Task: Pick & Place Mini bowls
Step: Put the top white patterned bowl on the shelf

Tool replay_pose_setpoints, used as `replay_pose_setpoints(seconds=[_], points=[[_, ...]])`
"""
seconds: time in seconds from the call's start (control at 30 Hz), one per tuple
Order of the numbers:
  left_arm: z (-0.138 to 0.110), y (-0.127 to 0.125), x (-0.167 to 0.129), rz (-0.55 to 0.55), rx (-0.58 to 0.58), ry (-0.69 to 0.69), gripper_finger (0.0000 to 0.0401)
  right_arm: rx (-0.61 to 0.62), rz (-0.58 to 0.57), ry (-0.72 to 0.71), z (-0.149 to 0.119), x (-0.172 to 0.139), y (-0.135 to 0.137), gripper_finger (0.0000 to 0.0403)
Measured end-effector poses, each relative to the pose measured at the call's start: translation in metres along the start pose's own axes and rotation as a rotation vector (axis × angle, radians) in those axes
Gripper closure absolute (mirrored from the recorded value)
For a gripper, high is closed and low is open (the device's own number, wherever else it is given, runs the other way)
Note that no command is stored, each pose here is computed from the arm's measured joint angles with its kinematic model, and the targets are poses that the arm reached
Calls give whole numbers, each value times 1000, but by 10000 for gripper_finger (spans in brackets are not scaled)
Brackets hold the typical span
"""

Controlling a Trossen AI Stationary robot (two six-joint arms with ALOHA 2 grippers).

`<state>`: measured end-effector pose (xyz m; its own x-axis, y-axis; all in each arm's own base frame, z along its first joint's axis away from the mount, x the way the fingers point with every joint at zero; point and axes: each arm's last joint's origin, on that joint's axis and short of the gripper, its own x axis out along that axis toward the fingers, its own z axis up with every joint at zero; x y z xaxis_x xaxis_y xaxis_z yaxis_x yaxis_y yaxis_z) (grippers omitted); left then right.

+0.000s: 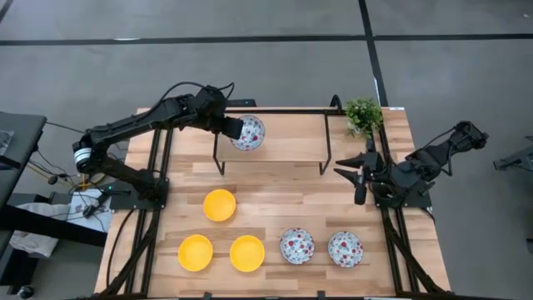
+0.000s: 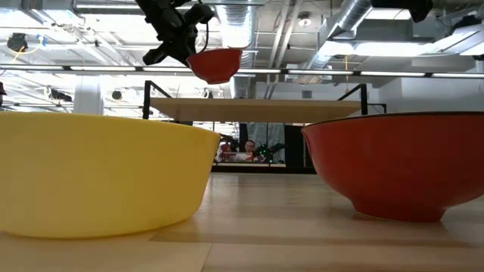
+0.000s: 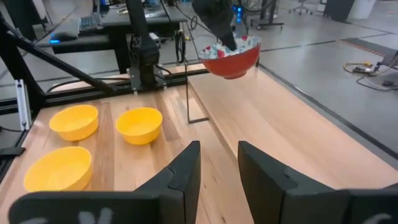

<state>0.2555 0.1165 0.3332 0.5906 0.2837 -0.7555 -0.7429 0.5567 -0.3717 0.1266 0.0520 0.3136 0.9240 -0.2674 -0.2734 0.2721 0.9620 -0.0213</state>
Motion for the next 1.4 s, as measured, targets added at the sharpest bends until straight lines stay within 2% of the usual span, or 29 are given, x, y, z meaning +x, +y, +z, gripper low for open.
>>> replay_pose_setpoints(seconds=[0.2, 0.53, 0.93, 1.1, 1.4], points=[[3, 14, 0, 56, -77, 28, 394, 0, 0, 0, 0, 0, 0, 305], [7, 20, 13, 43, -150, 84, 394, -1, -1, 1, 0, 0, 0, 305], [26, 7, 31, 47, -105, 95, 394, -1, -1, 1, 0, 0, 0, 305], [19, 11, 33, 113, -100, 182, 394, -2, 1, 0, 0, 0, 1, 305], [20, 10, 28, 127, -96, 142, 394, -5, -2, 3, 0, 0, 0, 305]])
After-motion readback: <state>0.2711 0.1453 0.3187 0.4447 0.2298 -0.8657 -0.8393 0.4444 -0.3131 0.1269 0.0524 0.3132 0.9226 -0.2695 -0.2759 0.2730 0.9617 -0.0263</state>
